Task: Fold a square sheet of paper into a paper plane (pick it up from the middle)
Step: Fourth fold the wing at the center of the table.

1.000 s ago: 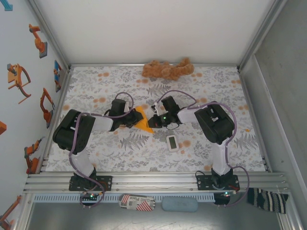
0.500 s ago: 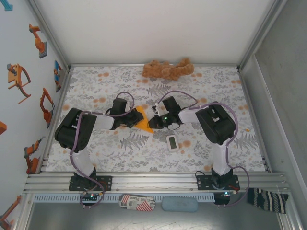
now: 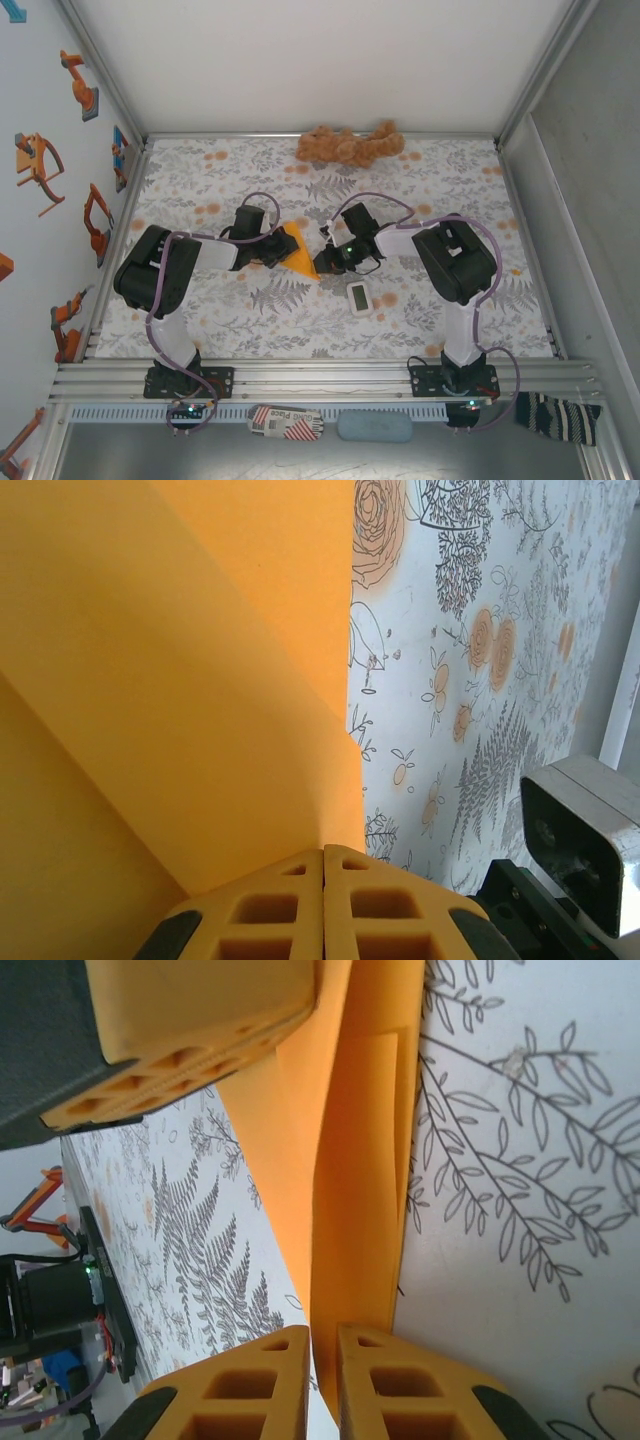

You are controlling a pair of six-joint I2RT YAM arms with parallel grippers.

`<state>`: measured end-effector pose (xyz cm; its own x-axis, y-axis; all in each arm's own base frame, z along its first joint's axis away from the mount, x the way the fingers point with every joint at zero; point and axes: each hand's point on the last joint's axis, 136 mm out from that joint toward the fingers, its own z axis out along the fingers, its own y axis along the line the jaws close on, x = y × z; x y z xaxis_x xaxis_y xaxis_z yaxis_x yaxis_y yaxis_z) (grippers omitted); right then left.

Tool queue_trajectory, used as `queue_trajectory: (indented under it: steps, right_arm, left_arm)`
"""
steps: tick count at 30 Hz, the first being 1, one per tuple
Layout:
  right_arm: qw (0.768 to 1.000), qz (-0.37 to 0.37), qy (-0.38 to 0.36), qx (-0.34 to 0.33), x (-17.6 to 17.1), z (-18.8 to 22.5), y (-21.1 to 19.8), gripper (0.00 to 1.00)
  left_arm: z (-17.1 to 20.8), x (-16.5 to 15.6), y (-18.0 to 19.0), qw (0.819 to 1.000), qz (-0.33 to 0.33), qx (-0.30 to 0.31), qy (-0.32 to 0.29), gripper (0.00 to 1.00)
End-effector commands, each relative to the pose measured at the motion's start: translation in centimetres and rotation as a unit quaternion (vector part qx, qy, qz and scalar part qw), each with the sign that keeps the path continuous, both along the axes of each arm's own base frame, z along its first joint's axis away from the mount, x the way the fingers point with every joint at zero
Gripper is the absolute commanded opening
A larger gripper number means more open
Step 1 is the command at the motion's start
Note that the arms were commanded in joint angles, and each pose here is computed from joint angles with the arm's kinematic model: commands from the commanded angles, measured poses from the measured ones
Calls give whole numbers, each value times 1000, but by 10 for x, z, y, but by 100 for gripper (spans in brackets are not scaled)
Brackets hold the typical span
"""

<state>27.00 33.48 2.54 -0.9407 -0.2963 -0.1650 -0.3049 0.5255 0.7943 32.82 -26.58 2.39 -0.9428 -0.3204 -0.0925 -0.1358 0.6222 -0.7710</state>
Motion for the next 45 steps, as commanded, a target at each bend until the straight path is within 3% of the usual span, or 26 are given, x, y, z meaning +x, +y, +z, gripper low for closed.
queue_trajectory:
  steps: [1,16,45]
  right_arm:
    - [1000,7,5,-6,-4,1,-5,13]
    - [999,10,10,-39,-6,-19,-13,11]
    - [998,8,10,-59,-6,-23,-18,10]
  left_arm:
    - [1,3,-1,1000,-7,4,-4,8]
    - [9,8,-8,1000,-18,-8,-11,10]
    - [-6,8,0,1000,-5,25,9,10]
